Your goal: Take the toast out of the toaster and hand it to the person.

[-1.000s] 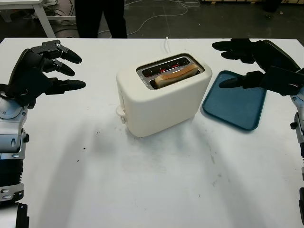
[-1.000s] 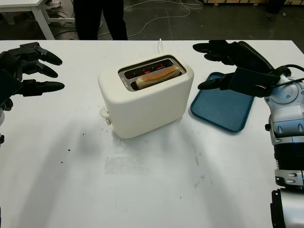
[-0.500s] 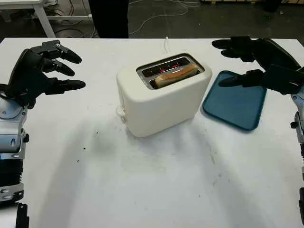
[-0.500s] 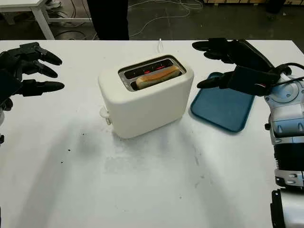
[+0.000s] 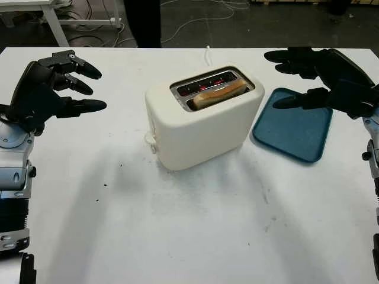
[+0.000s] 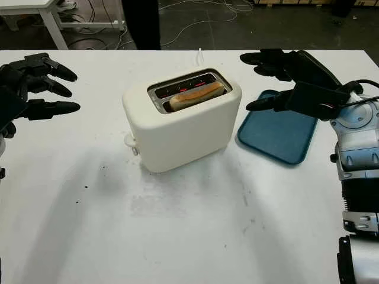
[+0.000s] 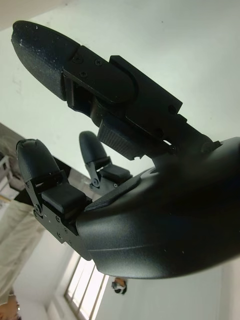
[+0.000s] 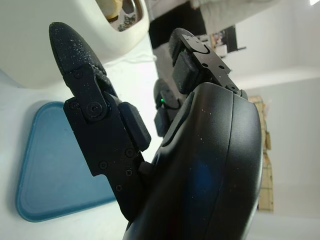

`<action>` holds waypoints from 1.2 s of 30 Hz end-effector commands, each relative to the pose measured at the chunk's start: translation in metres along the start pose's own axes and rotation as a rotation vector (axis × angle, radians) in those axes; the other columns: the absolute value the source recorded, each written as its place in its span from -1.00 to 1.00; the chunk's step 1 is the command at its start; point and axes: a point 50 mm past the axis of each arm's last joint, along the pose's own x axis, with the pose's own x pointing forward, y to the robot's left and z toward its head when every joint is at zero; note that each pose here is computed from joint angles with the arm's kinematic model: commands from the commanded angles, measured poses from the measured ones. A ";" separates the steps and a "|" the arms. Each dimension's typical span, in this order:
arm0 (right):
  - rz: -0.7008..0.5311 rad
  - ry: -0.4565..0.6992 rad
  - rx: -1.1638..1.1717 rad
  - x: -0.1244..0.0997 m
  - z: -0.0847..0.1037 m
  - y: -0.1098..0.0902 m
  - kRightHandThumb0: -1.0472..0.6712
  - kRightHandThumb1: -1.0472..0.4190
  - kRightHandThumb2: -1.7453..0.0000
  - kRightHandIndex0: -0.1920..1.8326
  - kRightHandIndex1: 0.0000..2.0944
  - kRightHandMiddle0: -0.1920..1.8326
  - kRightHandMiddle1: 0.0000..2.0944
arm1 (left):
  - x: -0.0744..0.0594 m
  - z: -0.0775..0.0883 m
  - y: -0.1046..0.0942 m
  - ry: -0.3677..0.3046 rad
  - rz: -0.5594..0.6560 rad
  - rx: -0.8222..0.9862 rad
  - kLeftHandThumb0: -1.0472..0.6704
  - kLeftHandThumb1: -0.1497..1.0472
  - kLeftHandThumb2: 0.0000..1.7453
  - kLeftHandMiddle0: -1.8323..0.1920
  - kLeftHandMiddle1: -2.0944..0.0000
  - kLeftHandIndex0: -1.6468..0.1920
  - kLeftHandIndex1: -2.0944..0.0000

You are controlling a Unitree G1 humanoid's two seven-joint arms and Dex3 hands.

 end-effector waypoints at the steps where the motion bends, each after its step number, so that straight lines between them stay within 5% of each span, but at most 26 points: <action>1: -0.008 -0.009 -0.014 0.000 0.002 -0.003 -0.69 -0.61 1.00 -0.36 -0.95 -0.37 -1.00 | 0.001 0.003 0.003 -0.019 0.013 -0.008 -1.00 0.25 -0.99 0.25 -0.10 0.17 0.00; 36: -0.011 -0.005 -0.052 -0.001 0.001 -0.002 -0.68 -0.61 0.99 -0.33 -0.95 -0.36 -0.99 | 0.001 0.003 0.003 -0.021 0.012 0.006 -1.00 0.27 -1.00 0.25 -0.11 0.18 -0.01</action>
